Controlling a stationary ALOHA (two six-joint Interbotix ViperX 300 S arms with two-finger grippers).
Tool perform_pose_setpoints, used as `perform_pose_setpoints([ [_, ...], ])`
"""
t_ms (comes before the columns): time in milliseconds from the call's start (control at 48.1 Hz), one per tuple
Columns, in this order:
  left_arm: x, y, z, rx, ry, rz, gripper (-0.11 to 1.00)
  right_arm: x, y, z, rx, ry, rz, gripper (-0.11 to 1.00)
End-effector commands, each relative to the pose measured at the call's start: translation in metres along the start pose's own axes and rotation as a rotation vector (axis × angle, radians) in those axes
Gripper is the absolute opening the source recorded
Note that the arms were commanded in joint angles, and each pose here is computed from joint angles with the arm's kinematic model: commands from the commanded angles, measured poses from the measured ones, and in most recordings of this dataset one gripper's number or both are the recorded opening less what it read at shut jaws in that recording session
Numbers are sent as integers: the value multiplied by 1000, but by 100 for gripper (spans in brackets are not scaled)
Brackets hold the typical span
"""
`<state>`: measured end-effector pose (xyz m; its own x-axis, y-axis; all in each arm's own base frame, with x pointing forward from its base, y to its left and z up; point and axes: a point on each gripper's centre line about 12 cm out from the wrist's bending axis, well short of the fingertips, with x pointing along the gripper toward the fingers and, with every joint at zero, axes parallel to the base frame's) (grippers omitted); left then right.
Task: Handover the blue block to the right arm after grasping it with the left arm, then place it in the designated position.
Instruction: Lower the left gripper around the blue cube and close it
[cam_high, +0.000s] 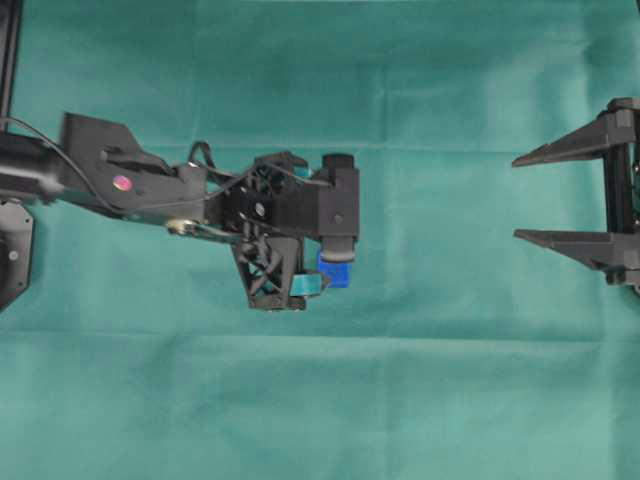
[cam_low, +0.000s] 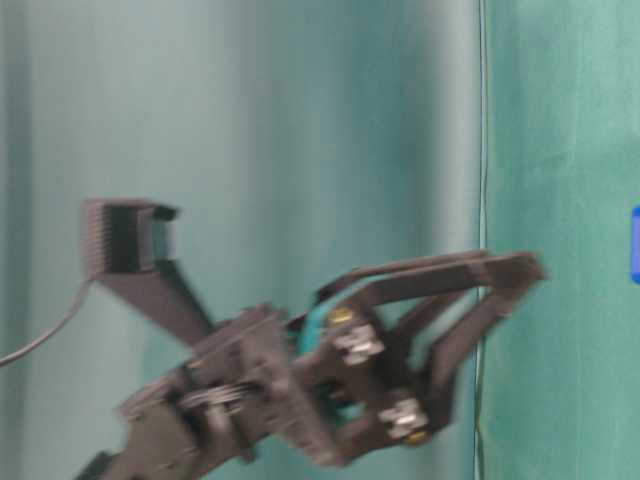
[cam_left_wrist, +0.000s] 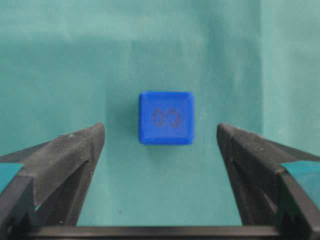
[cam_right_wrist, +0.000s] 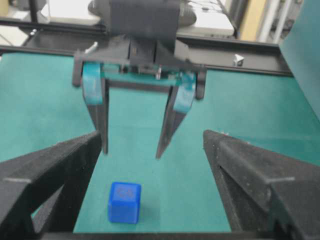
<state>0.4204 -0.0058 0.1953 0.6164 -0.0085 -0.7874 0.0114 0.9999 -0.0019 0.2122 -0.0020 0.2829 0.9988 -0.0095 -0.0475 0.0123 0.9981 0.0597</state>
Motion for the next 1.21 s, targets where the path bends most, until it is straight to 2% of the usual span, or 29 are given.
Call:
perform_pose_setpoints([
  [0,2,-1,6,4,-38,0,100,3,0,11,-1,-26,0,93],
  [749,73,-1,-29,0,28,0,100,6,0,3,-1,3,-1,93],
  [1186,77,-1,-31,1,20,-1,100,7,0,3,-3,6,-3,93],
])
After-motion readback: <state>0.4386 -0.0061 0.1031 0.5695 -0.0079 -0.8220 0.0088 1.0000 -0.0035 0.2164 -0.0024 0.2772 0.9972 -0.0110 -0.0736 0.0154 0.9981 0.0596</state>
